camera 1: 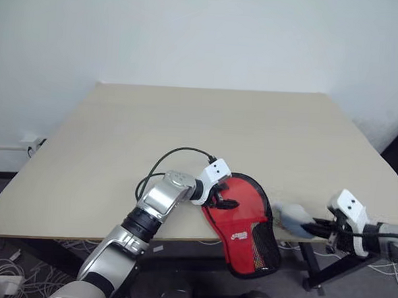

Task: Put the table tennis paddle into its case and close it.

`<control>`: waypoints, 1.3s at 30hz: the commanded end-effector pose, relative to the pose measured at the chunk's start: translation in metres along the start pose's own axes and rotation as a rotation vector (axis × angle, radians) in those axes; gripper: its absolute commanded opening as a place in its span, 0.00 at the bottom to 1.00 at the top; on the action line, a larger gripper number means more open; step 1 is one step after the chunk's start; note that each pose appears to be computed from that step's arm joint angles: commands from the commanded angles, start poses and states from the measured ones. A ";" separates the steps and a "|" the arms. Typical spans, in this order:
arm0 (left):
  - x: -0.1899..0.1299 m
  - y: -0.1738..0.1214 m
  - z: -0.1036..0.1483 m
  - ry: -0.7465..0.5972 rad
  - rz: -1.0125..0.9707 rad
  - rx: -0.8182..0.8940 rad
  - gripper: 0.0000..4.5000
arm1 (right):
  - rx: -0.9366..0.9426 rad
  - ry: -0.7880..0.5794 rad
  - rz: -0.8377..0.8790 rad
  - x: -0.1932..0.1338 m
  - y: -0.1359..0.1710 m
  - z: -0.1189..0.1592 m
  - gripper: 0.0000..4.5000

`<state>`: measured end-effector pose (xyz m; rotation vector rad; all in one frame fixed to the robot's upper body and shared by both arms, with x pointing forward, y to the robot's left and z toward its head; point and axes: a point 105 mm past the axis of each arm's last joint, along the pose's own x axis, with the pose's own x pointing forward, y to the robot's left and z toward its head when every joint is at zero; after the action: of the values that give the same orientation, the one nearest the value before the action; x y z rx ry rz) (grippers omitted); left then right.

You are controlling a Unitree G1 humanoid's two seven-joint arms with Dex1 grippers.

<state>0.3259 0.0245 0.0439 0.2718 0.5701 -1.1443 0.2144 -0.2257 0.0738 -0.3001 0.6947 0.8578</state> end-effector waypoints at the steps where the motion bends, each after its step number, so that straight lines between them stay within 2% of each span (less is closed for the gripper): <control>1: 0.001 0.006 -0.055 0.175 0.037 -0.115 0.80 | 0.005 0.038 -0.015 -0.016 -0.004 -0.009 0.01; 7: 0.000 0.007 -0.057 0.178 0.043 -0.115 0.80 | 0.079 0.015 0.015 -0.026 0.005 -0.019 0.01; 12: 0.000 0.009 -0.057 0.175 0.048 -0.118 0.80 | 0.133 -0.075 0.017 -0.041 0.010 -0.010 0.01; 18: 0.002 0.008 -0.056 0.176 0.042 -0.114 0.80 | 0.163 0.012 0.000 -0.050 0.021 -0.034 0.01; 23: 0.003 0.008 -0.055 0.178 0.036 -0.107 0.80 | 0.111 0.126 0.003 -0.058 0.032 -0.057 0.01; 27: 0.004 0.010 -0.052 0.171 0.035 -0.097 0.80 | 0.091 0.123 0.010 -0.063 0.037 -0.057 0.01; 37: 0.003 0.017 -0.047 0.156 0.049 -0.080 0.80 | 0.086 -0.144 -0.063 -0.060 0.013 0.004 0.76; 39: 0.002 0.020 -0.046 0.151 0.056 -0.084 0.80 | 0.093 -0.218 -0.080 -0.064 0.007 0.020 0.76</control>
<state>0.3353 0.0247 0.0414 0.2779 0.5652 -1.1459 0.1802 -0.2493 0.1108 -0.1545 0.6035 0.7870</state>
